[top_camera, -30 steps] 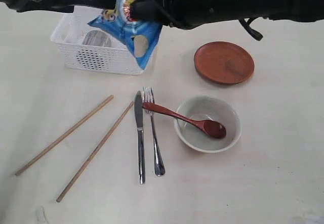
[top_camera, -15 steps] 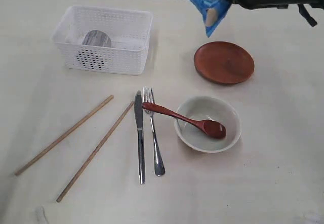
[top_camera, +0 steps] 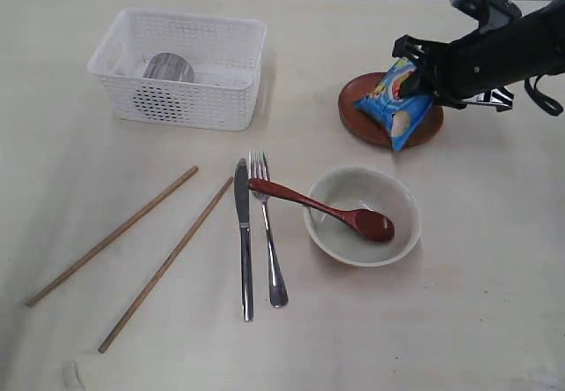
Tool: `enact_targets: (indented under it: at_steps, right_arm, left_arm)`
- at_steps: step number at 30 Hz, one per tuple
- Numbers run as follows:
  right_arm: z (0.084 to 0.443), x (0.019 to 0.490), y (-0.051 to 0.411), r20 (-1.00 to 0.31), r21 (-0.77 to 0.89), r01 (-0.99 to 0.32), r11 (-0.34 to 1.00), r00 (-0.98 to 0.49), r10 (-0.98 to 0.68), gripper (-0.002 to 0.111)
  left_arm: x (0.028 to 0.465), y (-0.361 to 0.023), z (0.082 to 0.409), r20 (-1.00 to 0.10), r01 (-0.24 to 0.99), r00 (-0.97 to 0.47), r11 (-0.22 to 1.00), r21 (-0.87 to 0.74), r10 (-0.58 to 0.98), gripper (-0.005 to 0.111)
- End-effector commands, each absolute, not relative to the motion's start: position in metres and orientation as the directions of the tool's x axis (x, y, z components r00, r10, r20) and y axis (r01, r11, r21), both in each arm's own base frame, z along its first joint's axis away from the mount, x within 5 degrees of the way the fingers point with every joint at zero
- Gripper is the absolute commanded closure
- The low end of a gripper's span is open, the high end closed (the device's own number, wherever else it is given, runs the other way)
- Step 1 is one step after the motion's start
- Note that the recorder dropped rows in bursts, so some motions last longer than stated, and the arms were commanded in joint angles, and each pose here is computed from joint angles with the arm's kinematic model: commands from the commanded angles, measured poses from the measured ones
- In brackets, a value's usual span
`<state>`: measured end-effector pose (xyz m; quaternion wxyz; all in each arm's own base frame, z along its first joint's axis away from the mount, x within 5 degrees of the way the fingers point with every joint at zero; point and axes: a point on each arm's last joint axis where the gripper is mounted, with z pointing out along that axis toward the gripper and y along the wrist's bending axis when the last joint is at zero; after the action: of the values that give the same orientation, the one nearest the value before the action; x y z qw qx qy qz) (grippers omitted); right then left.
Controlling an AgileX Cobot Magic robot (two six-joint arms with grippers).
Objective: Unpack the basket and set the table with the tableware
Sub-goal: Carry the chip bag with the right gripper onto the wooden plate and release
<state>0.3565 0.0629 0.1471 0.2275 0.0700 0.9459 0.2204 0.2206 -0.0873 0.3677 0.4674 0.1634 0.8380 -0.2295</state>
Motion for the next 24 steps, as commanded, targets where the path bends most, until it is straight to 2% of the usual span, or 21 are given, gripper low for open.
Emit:
enact_targets:
  at_steps: [1,3,8,10,17,22,24]
  right_arm:
    - [0.135,0.358,0.061,-0.383,0.431,0.032,0.902,-0.899,0.214,0.104]
    - [0.136,0.358,0.060,-0.393,0.423,0.023,0.906,-0.896,0.206,0.092]
    - [0.137,0.357,0.061,-0.392,0.427,0.010,0.904,-0.899,0.195,0.051]
    - [0.141,0.359,0.063,-0.389,0.441,-0.007,0.897,-0.903,0.184,0.039]
    - [0.168,0.373,0.073,-0.389,0.515,-0.072,0.854,-0.907,0.158,0.037]
    - [0.189,0.376,0.054,-0.436,0.419,-0.069,0.905,-0.890,0.134,0.037]
    - [0.194,0.372,0.045,-0.417,0.388,-0.057,0.920,-0.901,0.120,0.037]
  left_arm:
    - [0.220,-0.087,0.370,-0.864,0.484,-0.501,0.842,-0.239,0.042,0.003]
    - [0.220,-0.087,0.370,-0.864,0.484,-0.501,0.842,-0.239,0.042,0.003]
    - [0.220,-0.087,0.370,-0.864,0.484,-0.501,0.842,-0.239,0.042,0.003]
    - [0.220,-0.087,0.370,-0.864,0.485,-0.502,0.841,-0.240,0.043,0.003]
    - [0.218,-0.088,0.368,-0.851,0.496,-0.521,0.833,-0.245,0.060,0.003]
    - [0.217,-0.088,0.365,-0.843,0.499,-0.533,0.832,-0.242,0.075,0.003]
    - [0.217,-0.088,0.361,-0.840,0.491,-0.538,0.836,-0.244,0.071,0.003]
